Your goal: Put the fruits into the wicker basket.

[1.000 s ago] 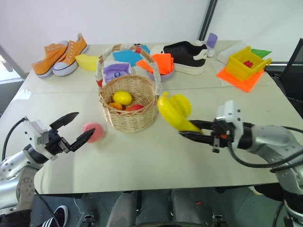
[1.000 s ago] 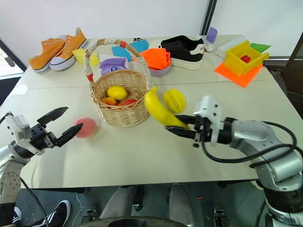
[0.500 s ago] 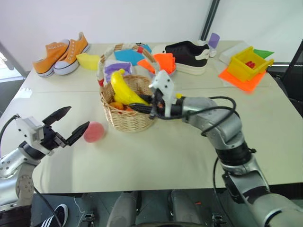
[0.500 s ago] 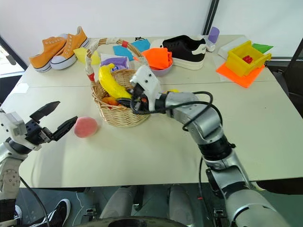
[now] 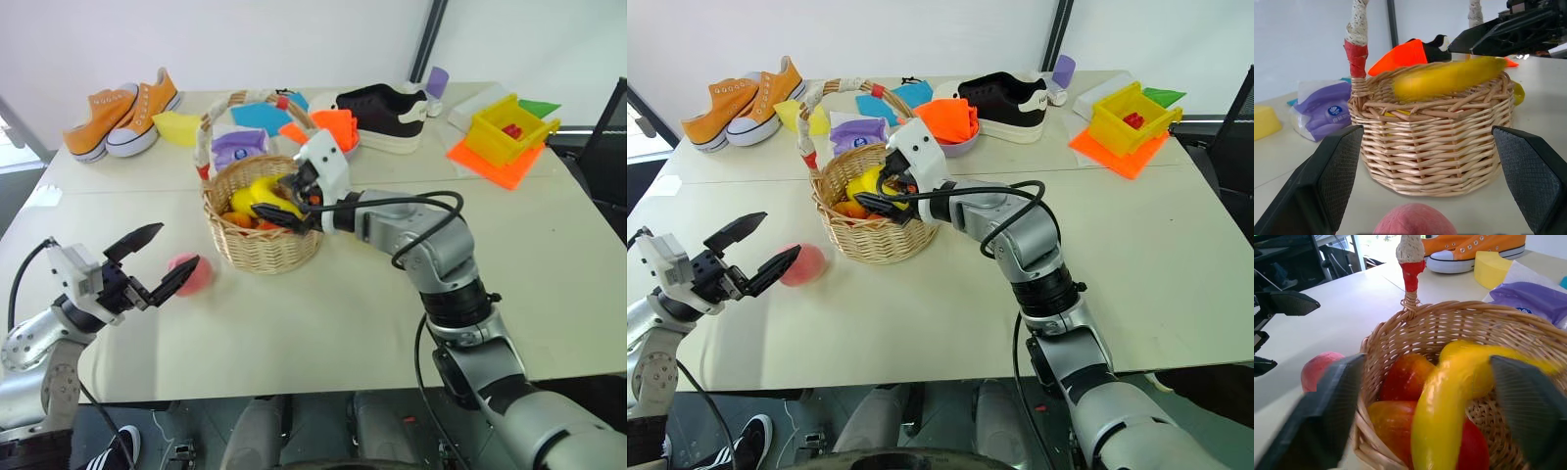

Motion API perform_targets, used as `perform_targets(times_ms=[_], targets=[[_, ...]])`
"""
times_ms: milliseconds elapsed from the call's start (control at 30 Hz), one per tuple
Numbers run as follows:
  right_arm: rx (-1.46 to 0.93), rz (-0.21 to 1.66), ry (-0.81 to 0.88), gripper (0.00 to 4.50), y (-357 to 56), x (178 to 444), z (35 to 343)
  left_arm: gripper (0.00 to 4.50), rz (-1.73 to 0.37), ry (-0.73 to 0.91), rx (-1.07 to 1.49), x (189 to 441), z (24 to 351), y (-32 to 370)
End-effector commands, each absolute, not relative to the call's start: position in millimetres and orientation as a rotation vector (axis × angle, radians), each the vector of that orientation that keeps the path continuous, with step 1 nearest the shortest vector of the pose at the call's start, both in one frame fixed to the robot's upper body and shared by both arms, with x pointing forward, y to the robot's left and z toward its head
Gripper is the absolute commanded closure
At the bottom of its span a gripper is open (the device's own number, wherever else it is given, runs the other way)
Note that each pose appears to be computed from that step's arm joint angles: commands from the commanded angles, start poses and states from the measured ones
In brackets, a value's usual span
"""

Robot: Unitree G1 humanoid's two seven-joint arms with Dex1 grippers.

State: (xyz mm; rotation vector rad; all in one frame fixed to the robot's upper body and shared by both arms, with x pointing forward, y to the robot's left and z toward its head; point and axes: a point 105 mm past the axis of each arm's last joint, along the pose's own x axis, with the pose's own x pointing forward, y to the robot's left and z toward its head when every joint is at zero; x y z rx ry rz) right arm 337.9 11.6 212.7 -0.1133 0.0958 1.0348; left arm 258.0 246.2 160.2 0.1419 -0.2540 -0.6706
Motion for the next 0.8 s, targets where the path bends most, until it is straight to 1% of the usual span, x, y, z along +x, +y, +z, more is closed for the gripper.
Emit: perform_targets(times_ms=[33, 133, 167, 267, 300, 367, 467, 533, 600, 667, 800], targets=[[-0.110, 1.041, -0.008, 0.03, -0.8, 330.7, 231.8, 0.00, -0.673, -0.278, 0.164, 255.5, 167.9, 246.4], [-0.065, 1.059, -0.082, 0.03, -26.6, 317.9, 241.8, 0.00, -0.667, -0.280, 0.162, 254.7, 168.3, 247.3], [-0.091, 1.073, -0.108, 0.03, -34.3, 311.2, 242.1, 0.00, -0.667, -0.279, 0.161, 254.5, 168.1, 247.1], [-0.182, 1.072, -0.074, 0.03, -65.9, 291.6, 221.8, 0.00, -0.678, -0.277, 0.157, 255.7, 166.6, 244.5], [-0.171, 1.067, -0.051, 0.03, -74.5, 286.0, 216.0, 0.00, -0.680, -0.277, 0.157, 256.2, 166.6, 244.4], [-0.196, 1.023, 0.016, 0.03, -92.8, 280.7, 199.4, 0.00, -0.681, -0.278, 0.158, 257.1, 166.9, 244.9], [-0.320, 0.752, 0.123, 0.03, -133.3, 298.8, 168.1, 0.00, -0.688, -0.278, 0.159, 257.9, 167.0, 244.8], [-0.322, 0.640, 0.127, 0.03, -145.0, 306.8, 163.5, 0.00, -0.692, -0.274, 0.159, 258.1, 166.2, 245.1], [-0.280, 0.549, 0.113, 0.03, -147.2, 313.8, 163.7, 0.00, -0.695, -0.273, 0.158, 259.0, 166.2, 245.4], [-0.226, 0.517, 0.106, 0.03, -136.8, 318.2, 162.6, 0.00, -0.711, -0.275, 0.156, 259.9, 167.7, 243.2], [-0.170, 0.403, 0.102, 0.03, -130.3, 343.1, 166.1, 0.00, -0.789, -0.261, 0.134, 256.3, 169.5, 230.8]])
